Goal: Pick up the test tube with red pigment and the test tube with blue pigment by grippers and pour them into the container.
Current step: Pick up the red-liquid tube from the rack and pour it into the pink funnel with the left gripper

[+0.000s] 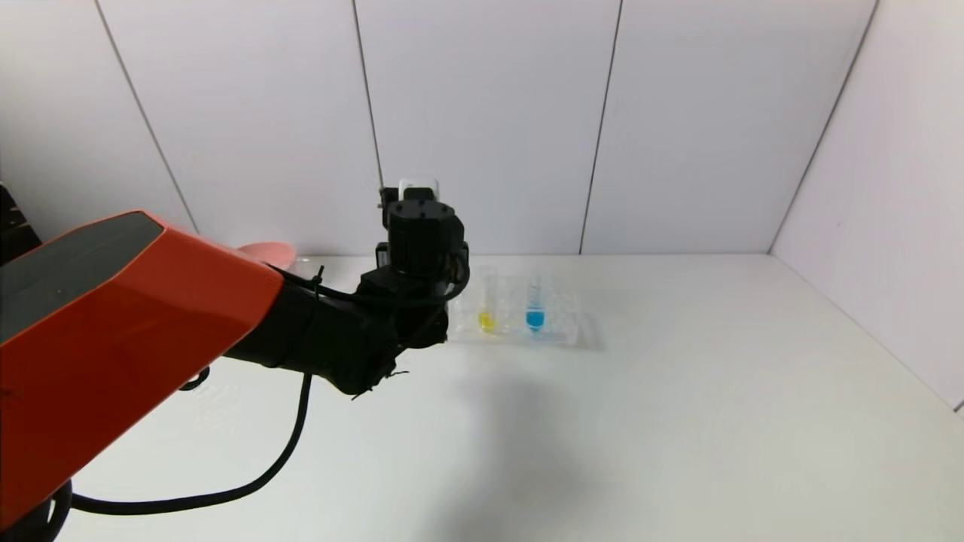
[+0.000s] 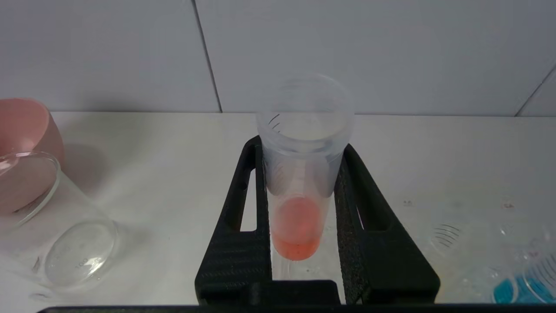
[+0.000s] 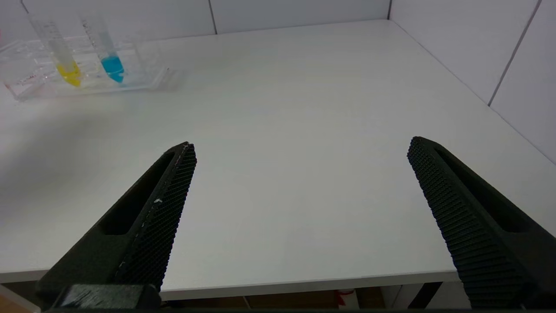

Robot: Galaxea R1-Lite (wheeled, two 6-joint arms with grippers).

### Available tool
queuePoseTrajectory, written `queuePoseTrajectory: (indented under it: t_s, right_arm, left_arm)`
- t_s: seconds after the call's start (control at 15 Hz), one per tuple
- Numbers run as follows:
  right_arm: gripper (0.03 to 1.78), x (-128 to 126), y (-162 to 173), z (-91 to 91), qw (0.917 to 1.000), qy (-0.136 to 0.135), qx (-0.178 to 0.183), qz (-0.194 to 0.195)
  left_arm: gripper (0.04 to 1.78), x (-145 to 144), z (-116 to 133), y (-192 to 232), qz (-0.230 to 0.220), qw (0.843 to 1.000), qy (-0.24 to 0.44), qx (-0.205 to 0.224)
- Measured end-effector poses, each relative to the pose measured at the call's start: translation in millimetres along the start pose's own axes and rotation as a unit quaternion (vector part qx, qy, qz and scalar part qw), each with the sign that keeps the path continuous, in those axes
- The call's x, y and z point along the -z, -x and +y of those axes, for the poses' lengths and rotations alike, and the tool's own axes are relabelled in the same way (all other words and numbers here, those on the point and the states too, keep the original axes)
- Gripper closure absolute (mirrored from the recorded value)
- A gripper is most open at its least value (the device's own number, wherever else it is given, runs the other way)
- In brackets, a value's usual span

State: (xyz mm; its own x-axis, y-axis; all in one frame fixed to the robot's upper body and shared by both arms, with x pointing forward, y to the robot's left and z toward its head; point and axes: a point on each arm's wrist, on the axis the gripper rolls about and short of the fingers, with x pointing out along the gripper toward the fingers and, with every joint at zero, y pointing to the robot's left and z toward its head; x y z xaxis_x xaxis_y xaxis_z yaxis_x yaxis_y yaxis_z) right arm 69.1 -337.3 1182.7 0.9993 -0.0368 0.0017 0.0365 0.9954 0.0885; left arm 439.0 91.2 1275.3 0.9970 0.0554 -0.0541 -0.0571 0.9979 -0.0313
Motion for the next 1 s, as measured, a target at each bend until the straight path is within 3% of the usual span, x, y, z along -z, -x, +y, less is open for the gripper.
queuePoseTrajectory:
  t_s: [0.4,0.6,0.8,1.0]
  right_arm:
    - [0.04,0.0,0.0,0.0,1.0000,0.000,0.000,0.000]
    - [0.04,0.0,0.0,0.0,1.0000,0.000,0.000,0.000]
    - [0.04,0.0,0.0,0.0,1.0000,0.000,0.000,0.000]
    - [0.04,0.0,0.0,0.0,1.0000,0.000,0.000,0.000]
  left_arm:
    - [1.38,-5.9,1.6,2.4,-0.004,1.000,0.003,0.010]
    - [1.38,-9.9,12.8,9.6,0.003,0.998,0.004,0.064]
    - [1.38,-14.7,52.0,18.9,0.025,0.988,-0.001,0.152]
    - [1.38,-19.6,122.3,19.5,0.044,0.976,-0.004,0.214]
